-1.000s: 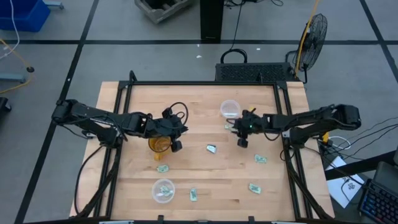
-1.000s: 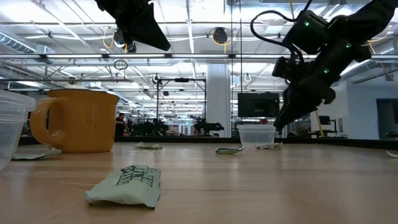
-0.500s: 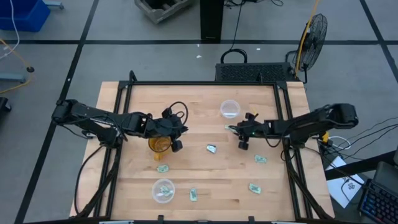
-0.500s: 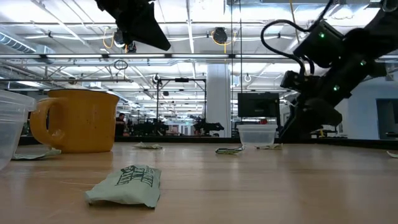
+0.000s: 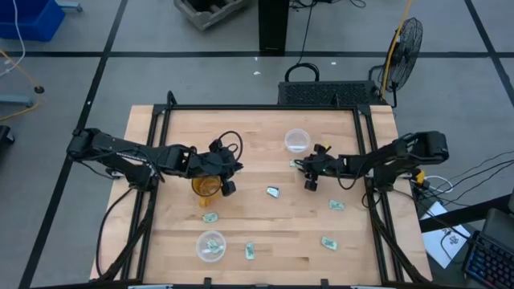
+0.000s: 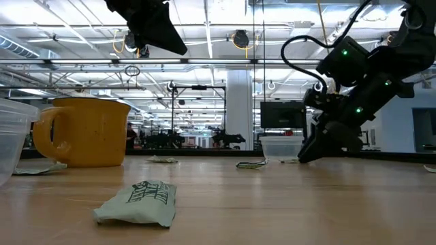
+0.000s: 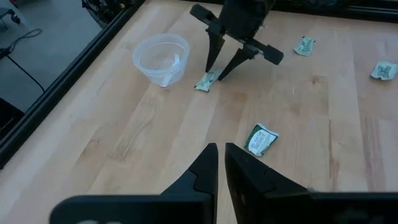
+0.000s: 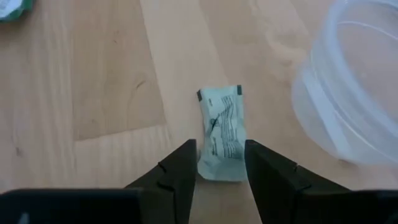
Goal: Pick and place items into bin
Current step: Put the green stevia packet into the top transparent bin
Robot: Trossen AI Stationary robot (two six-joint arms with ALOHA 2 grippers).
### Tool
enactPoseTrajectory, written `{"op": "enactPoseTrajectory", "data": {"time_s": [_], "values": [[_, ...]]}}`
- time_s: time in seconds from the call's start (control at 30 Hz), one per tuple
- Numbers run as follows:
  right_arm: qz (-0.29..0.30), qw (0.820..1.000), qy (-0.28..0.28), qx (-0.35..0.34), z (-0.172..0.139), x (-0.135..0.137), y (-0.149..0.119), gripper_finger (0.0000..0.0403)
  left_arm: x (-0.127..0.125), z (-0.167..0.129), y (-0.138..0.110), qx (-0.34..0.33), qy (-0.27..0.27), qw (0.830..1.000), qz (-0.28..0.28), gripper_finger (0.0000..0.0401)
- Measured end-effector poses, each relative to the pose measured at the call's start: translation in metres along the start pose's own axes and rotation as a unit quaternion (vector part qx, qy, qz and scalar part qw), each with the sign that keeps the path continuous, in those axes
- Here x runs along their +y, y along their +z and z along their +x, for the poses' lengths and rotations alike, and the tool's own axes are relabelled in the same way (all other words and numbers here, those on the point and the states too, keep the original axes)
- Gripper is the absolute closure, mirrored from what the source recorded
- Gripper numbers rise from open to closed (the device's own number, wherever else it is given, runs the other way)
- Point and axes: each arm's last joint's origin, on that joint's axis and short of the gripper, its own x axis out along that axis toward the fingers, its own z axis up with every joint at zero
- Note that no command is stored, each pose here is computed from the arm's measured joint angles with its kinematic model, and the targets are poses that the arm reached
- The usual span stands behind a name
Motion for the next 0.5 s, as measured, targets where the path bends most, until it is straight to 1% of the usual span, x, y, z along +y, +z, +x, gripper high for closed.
{"op": "enactPoseTrajectory", "data": {"time_s": [0.07,0.13,0.33,0.4,0.5], "values": [[-0.003,1.0,0.0,0.01,0.001,0.0,-0.002,0.0281,0.0,0.0,0.0,0.0,0.0,1.0,0.0,0.0364],[-0.003,1.0,0.0,0.017,0.002,0.001,-0.004,0.0299,0.0,0.0,0.0,0.0,0.0,1.0,0.0,0.0364],[-0.003,1.0,0.004,0.001,0.002,0.003,-0.001,0.0386,0.0,0.0,0.0,0.0,0.0,1.0,0.001,0.0364],[-0.003,1.0,0.005,-0.012,0.001,0.004,0.001,0.0396,0.0,0.0,0.0,0.0,0.0,1.0,0.001,0.0364],[-0.001,0.998,0.01,-0.056,-0.003,0.007,0.01,0.0393,0.0,0.0,0.0,0.0,0.0,1.0,0.001,0.0364]]}}
